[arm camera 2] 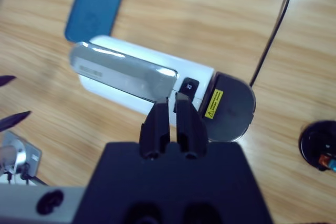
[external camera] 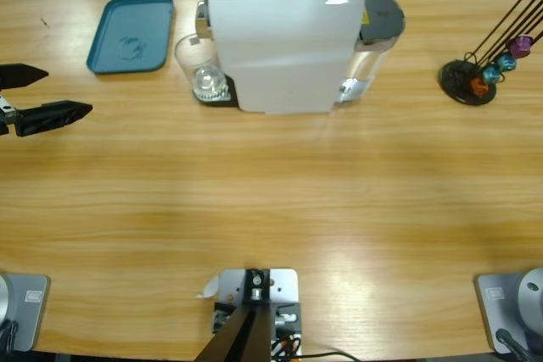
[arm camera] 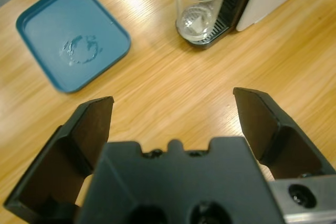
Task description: Pour coffee
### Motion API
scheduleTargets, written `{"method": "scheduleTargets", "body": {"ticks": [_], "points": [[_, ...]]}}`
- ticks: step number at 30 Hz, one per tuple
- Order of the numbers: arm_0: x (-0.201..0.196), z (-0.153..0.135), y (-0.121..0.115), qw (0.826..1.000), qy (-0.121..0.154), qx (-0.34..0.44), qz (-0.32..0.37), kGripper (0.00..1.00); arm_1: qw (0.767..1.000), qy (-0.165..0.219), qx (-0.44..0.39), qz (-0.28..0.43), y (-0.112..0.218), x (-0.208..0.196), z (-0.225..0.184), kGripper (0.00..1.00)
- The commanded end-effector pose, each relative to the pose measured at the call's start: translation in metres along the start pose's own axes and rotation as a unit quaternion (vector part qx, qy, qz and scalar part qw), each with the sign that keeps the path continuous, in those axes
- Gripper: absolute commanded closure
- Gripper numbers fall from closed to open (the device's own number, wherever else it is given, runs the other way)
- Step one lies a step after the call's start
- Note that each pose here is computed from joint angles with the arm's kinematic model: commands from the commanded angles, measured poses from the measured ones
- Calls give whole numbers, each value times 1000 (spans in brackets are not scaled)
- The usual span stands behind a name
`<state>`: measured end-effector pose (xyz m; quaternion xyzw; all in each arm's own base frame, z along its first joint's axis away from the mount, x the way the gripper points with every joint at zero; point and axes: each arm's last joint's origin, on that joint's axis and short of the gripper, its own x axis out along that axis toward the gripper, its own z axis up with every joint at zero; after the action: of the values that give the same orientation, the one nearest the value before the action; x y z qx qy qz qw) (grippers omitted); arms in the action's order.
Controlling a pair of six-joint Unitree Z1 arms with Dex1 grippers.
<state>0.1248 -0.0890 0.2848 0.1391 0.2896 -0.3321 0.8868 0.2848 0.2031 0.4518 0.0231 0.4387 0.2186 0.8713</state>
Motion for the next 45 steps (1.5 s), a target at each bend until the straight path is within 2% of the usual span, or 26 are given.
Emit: {"method": "scheduleTargets", "body": {"ticks": [1, 13, 20, 38, 45], "points": [[19, 8, -1, 999, 13, 30, -12, 0, 998, 57, 0, -9, -3, 54, 10, 1000], [31, 14, 0, 999, 14, 36, -13, 0, 996, 82, 7, -45, -14, 75, 7, 1000], [38, 14, 0, 999, 19, 37, -22, 0, 994, 83, 6, -68, -17, 83, 6, 1000], [43, 15, 0, 999, 19, 37, -22, 0, 994, 87, 6, -69, -17, 92, 6, 1000], [43, 13, 0, 999, 21, 37, -22, 0, 992, 106, 6, -73, -20, 101, -3, 1000]]}}
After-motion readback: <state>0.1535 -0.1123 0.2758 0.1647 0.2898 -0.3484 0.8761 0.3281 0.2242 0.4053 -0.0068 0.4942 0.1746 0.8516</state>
